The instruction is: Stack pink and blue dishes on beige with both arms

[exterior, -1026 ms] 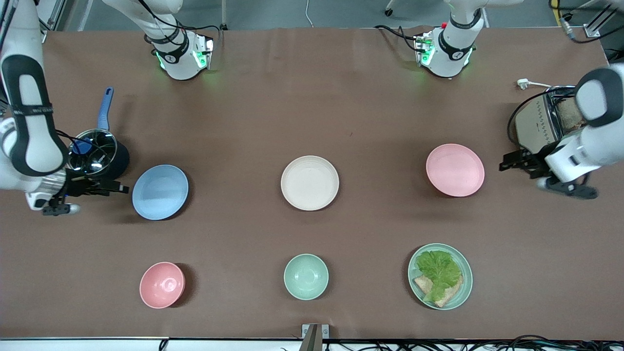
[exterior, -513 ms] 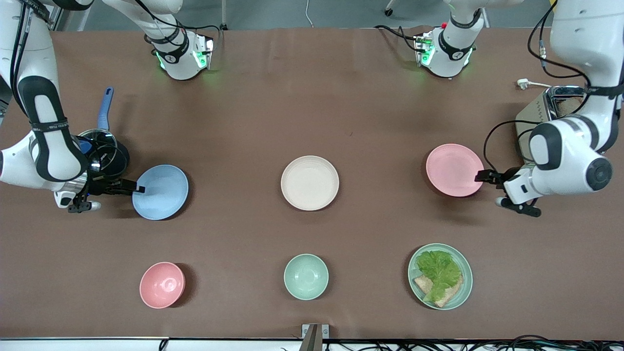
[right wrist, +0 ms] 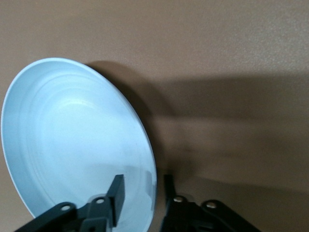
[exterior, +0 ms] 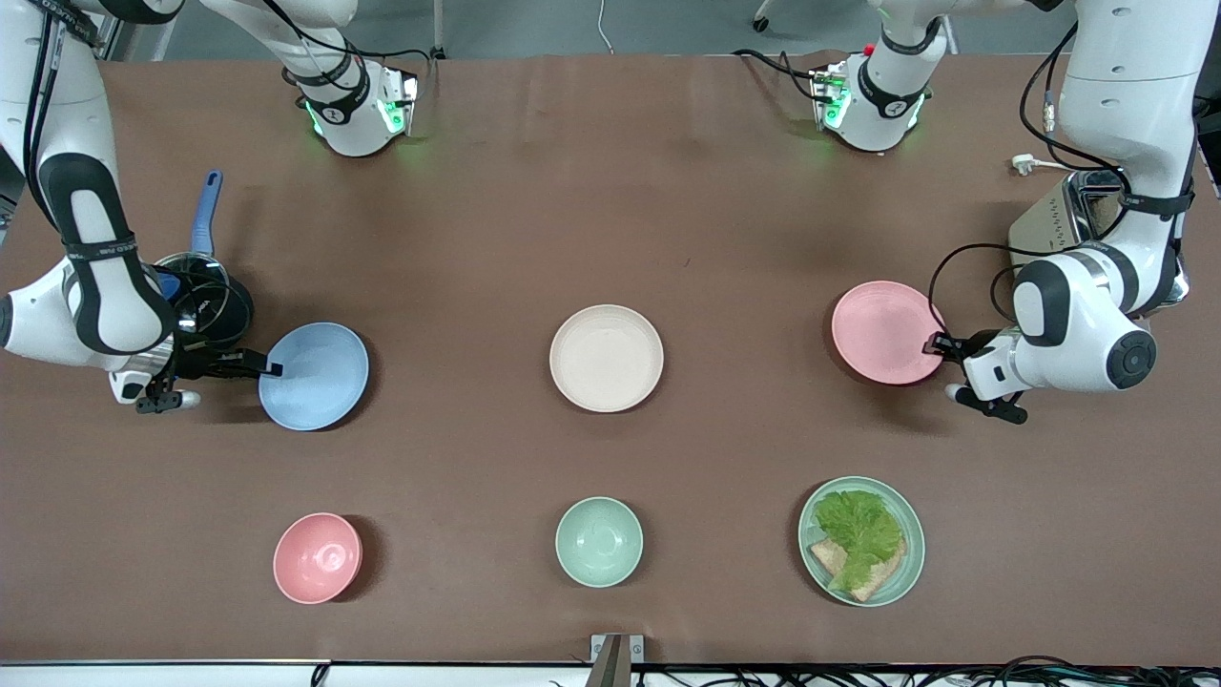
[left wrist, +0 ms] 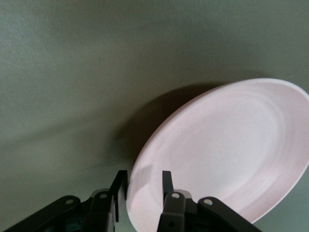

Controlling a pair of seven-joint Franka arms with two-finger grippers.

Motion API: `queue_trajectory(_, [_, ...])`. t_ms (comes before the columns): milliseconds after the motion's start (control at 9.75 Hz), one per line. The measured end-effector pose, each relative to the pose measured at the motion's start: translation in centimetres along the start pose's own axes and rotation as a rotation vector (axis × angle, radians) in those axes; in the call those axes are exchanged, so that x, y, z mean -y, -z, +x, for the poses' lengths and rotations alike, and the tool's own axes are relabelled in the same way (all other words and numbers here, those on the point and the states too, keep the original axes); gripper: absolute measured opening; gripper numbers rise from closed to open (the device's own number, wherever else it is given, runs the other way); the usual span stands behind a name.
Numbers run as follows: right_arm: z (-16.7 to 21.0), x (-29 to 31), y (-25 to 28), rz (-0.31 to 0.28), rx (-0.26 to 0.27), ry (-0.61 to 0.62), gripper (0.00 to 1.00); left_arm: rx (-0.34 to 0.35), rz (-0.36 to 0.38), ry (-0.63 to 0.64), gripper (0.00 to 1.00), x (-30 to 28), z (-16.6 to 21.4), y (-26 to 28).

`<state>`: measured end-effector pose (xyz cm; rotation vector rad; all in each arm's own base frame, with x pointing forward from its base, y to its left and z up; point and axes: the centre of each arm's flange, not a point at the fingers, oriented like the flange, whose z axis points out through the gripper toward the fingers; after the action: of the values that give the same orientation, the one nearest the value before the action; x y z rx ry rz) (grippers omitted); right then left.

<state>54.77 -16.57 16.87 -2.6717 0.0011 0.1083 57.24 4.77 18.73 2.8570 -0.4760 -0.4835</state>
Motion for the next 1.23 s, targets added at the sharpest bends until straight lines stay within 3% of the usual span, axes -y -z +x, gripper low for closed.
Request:
queue_trajectory(103, [-0.2, -0.1, -0.2, 0.002, 0.002, -0.004, 0.35, 0.001, -0.001, 0.001, 0.27, 0.1, -0.1, -0.1])
queue_trajectory(205, [-0.2, -0.2, -0.5, 0.008, 0.001, -0.012, 0.16, -0.002, 0.0, 0.001, 0.22, 0.2, 0.0, 0.1])
queue_trajectory(308, [-0.1, -0.2, -0.4, 0.018, -0.006, -0.02, 0.05, -0.015, 0.005, -0.009, 0.07, 0.1, 0.2, 0.8])
queue_trajectory(513, [0.6, -0.2, 1.2, 0.039, -0.003, -0.014, 0.06, -0.065, 0.007, -0.049, 0.04, -2.7, 0.7, 5.9])
queue_trajectory(718, [2.5, 0.4, 7.2, 0.087, 0.05, -0.012, 0.06, -0.084, -0.027, -0.076, 0.04, -8.3, 0.7, 12.5])
queue_trajectory(821, [3.7, 1.8, 10.8, 0.071, 0.089, -0.038, 0.06, -0.109, -0.05, -0.065, 0.04, -12.2, 1.3, 14.8])
queue_trajectory(1026, [5.9, 7.1, 16.6, 0.049, 0.14, -0.111, 0.06, -0.115, -0.077, 0.014, 0.04, -22.6, 3.0, 15.6])
queue_trajectory(1231, [7.0, 12.6, 18.1, 0.027, 0.165, -0.189, 0.06, -0.099, -0.099, 0.069, 0.04, -32.1, 4.2, 13.6])
